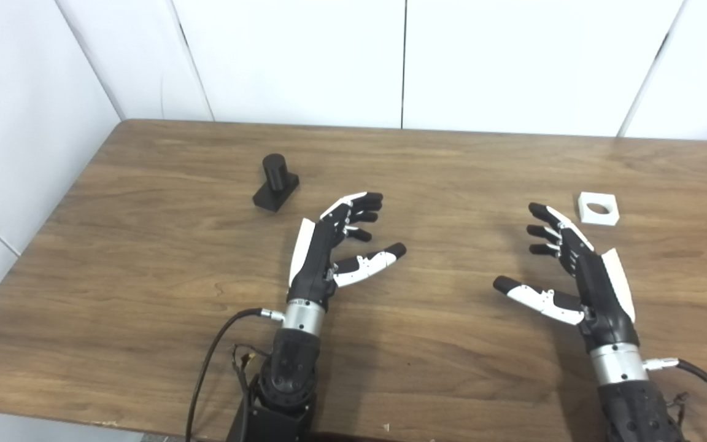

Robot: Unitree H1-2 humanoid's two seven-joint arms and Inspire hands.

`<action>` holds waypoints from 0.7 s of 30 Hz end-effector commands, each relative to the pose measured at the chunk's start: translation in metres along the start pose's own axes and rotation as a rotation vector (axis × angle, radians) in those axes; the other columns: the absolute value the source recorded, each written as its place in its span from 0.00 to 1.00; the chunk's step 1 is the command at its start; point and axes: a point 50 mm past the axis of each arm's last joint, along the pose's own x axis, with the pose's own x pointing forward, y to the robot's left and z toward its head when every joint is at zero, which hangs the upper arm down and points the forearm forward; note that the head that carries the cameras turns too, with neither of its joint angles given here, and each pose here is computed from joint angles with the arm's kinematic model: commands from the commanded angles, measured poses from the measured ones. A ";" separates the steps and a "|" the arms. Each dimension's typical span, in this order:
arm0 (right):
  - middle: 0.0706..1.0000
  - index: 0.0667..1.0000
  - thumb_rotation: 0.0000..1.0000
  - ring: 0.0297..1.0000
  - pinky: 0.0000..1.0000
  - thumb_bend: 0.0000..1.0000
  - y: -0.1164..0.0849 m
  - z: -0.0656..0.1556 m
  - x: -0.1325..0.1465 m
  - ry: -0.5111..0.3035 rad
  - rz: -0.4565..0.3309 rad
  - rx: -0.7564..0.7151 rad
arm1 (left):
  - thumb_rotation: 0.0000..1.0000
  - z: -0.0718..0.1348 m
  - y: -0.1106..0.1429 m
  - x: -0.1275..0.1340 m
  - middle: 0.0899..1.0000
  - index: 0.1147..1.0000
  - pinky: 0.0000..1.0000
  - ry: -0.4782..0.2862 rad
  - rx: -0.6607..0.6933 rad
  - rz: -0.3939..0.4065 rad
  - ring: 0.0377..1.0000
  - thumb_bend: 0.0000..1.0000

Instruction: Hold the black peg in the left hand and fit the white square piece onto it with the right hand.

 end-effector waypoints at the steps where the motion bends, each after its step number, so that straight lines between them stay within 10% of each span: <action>1: 0.87 0.83 0.36 0.80 0.71 0.80 -0.018 -0.003 0.004 -0.035 -0.012 -0.053 | 0.20 0.016 0.010 0.004 0.71 0.65 0.61 -0.061 0.052 0.043 0.72 0.69; 21: 0.86 0.81 0.39 0.78 0.65 0.83 -0.022 -0.006 0.008 -0.037 -0.016 -0.058 | 0.17 0.016 0.039 0.020 0.74 0.60 0.62 -0.052 0.273 0.220 0.74 0.71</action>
